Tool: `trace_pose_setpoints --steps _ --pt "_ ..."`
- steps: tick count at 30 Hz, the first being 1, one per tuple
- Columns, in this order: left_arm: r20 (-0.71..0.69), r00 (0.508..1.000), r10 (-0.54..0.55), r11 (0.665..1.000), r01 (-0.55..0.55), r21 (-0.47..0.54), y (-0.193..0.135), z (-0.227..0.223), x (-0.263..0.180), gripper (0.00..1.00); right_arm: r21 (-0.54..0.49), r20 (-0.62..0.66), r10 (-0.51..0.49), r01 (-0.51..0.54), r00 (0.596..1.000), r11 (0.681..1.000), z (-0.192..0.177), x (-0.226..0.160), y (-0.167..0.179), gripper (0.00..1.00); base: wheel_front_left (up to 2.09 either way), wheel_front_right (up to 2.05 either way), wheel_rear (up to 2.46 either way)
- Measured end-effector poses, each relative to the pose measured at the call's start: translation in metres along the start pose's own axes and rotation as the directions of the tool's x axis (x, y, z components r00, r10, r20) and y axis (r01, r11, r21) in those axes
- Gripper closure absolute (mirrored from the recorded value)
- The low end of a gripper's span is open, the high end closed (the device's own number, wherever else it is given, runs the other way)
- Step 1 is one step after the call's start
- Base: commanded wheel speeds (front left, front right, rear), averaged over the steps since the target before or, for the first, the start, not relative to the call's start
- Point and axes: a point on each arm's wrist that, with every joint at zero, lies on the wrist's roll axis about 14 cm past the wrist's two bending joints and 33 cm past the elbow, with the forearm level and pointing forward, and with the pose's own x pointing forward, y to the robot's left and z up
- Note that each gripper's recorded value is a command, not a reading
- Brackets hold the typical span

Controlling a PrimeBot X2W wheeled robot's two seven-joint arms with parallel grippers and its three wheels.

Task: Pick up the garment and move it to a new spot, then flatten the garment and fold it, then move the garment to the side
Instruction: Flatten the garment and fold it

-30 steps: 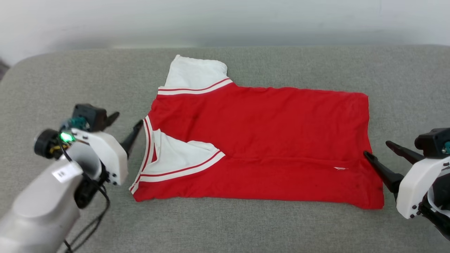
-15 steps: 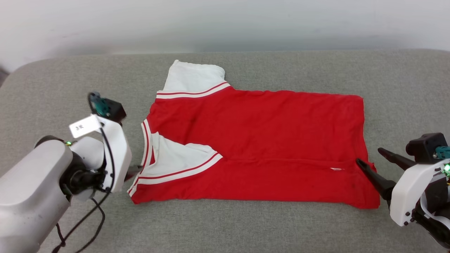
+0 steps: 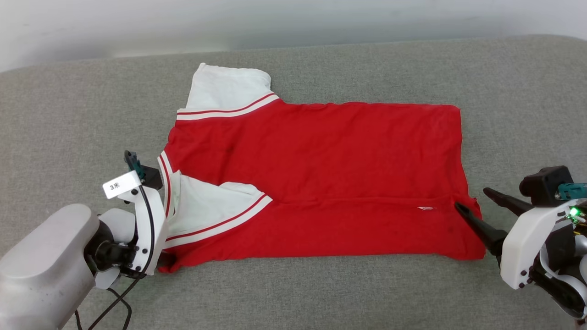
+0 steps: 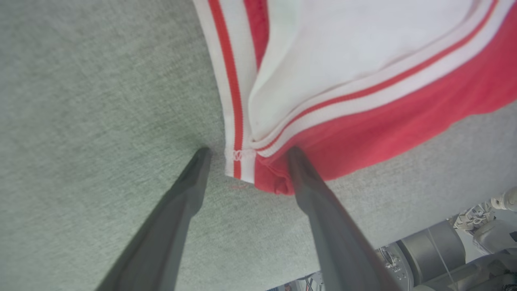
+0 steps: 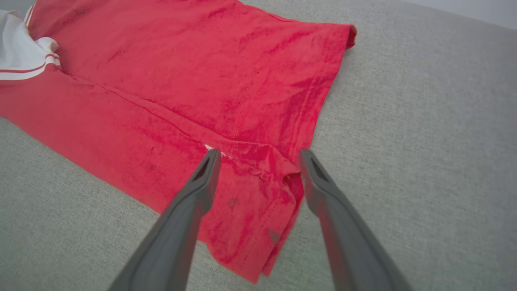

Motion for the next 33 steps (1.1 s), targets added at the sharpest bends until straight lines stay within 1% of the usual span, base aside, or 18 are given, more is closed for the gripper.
trace_pose_setpoints --steps 1,2,3,6,8,11,14,18,22,29,33 --pt "-0.001 1.0 -0.007 1.0 0.007 -0.001 -0.001 0.0 0.001 0.0 0.002 0.001 -0.003 0.003 1.0 1.0 0.0 0.0 -0.001 0.0 0.0 0.0 0.0" --pt "-0.002 1.0 -0.011 1.0 0.011 -0.007 -0.001 -0.001 0.001 0.66 -0.001 0.003 -0.006 0.006 1.0 1.0 0.002 -0.001 -0.003 0.0 0.0 0.0 0.0" --pt "0.003 1.0 -0.012 1.0 0.012 -0.006 -0.001 -0.001 0.001 1.0 -0.005 0.005 -0.008 0.008 1.0 1.0 0.005 -0.001 -0.004 0.0 0.0 0.0 0.0" --pt "0.027 1.0 -0.014 1.0 0.014 -0.003 -0.001 -0.001 -0.001 1.0 -0.035 0.018 -0.016 0.016 1.0 0.999 0.019 -0.003 -0.009 0.0 0.0 0.0 0.0" --pt "0.052 0.998 -0.025 1.0 0.025 -0.002 -0.005 0.001 -0.003 1.0 -0.075 0.023 -0.018 0.02 1.0 0.997 0.032 -0.007 -0.012 0.0 0.0 0.0 0.0" --pt "0.096 0.995 -0.03 1.0 0.029 0.012 -0.007 0.006 -0.01 1.0 -0.135 -0.017 -0.015 0.013 1.0 0.991 0.044 -0.013 -0.013 0.0 0.0 0.0 0.0" --pt "0.126 0.992 -0.029 0.999 0.023 0.045 -0.01 0.008 -0.017 1.0 -0.165 -0.128 -0.021 0.0 0.992 0.986 0.043 -0.021 -0.018 0.0 0.0 0.0 0.0" --pt "0.165 0.986 -0.033 0.998 0.022 0.067 -0.012 0.012 -0.025 1.0 -0.188 -0.282 -0.046 -0.008 0.958 0.982 0.035 -0.03 -0.027 0.0 0.0 0.0 0.0" --pt "0.178 0.983 -0.034 0.995 0.017 0.097 -0.015 0.013 -0.027 1.0 -0.128 -0.429 -0.037 -0.02 0.903 0.992 0.011 -0.031 -0.031 0.0 0.0 0.0 0.0" --pt "0.191 0.98 -0.05 0.992 0.027 0.121 -0.019 0.021 -0.022 1.0 -0.028 -0.501 0.027 -0.047 0.865 0.998 -0.019 -0.005 -0.016 0.0 0.0 0.0 0.0" --pt "0.195 0.979 -0.054 0.992 0.03 0.124 -0.017 0.024 -0.017 1.0 0.027 -0.549 0.063 -0.057 0.833 0.998 -0.048 0.01 -0.005 0.0 0.0 0.0 0.0"
